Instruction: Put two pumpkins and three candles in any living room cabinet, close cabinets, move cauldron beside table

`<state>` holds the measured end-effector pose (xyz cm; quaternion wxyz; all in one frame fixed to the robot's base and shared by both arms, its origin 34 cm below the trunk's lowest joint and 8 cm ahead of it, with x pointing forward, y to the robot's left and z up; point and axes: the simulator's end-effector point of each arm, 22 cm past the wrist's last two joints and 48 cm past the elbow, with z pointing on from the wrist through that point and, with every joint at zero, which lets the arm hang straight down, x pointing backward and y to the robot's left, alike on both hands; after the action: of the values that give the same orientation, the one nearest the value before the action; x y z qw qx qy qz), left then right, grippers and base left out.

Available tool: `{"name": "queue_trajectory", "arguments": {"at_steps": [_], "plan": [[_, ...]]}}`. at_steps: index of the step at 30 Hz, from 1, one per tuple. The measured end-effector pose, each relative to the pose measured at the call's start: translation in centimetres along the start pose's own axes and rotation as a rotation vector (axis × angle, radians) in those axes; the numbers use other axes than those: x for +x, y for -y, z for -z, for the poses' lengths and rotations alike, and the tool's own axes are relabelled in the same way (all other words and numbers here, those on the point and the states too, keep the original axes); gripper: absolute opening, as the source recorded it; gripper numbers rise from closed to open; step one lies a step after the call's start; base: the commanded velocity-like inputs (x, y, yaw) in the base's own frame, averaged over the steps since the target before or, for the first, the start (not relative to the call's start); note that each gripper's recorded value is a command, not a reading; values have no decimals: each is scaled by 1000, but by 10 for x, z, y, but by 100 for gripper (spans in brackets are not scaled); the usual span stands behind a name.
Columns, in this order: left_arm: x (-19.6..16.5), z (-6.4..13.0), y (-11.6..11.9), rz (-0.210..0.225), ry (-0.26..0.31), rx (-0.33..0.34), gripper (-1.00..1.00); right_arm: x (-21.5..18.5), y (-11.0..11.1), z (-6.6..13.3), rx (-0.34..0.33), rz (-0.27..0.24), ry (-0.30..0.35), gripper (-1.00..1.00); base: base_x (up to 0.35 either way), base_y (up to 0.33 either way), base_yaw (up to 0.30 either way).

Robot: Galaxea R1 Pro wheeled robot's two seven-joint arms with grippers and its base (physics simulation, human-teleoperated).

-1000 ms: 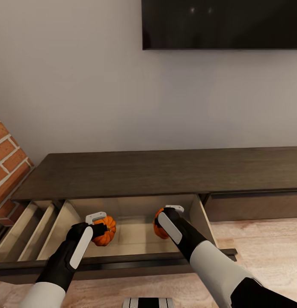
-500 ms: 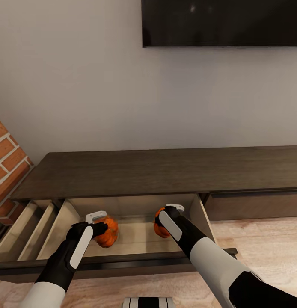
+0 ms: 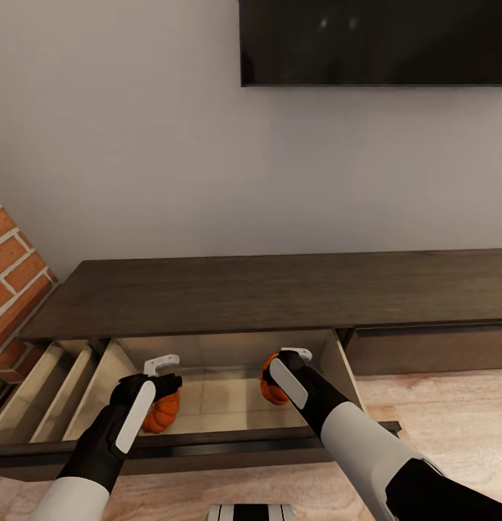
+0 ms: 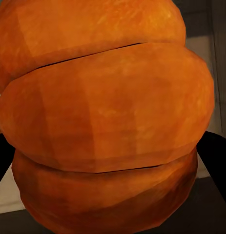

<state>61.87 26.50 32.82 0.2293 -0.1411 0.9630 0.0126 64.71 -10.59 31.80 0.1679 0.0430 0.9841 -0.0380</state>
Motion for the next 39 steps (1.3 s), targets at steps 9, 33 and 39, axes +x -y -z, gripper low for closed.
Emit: {"name": "queue_trajectory", "arguments": {"at_steps": [9, 33, 39], "plan": [[-6, 3, -9, 33, 7, -2, 100, 2, -3, 0, -23, 8, 0, -100, 0, 0, 0], [-13, 16, -8, 35, 0, 6, 100, -2, 7, -9, -48, 7, 20, 100, 0, 0, 0], [-14, 25, -4, 28, -29, 10, 100, -1, 6, 3, -55, 12, -22, 100, -8, 0, 0]]}}
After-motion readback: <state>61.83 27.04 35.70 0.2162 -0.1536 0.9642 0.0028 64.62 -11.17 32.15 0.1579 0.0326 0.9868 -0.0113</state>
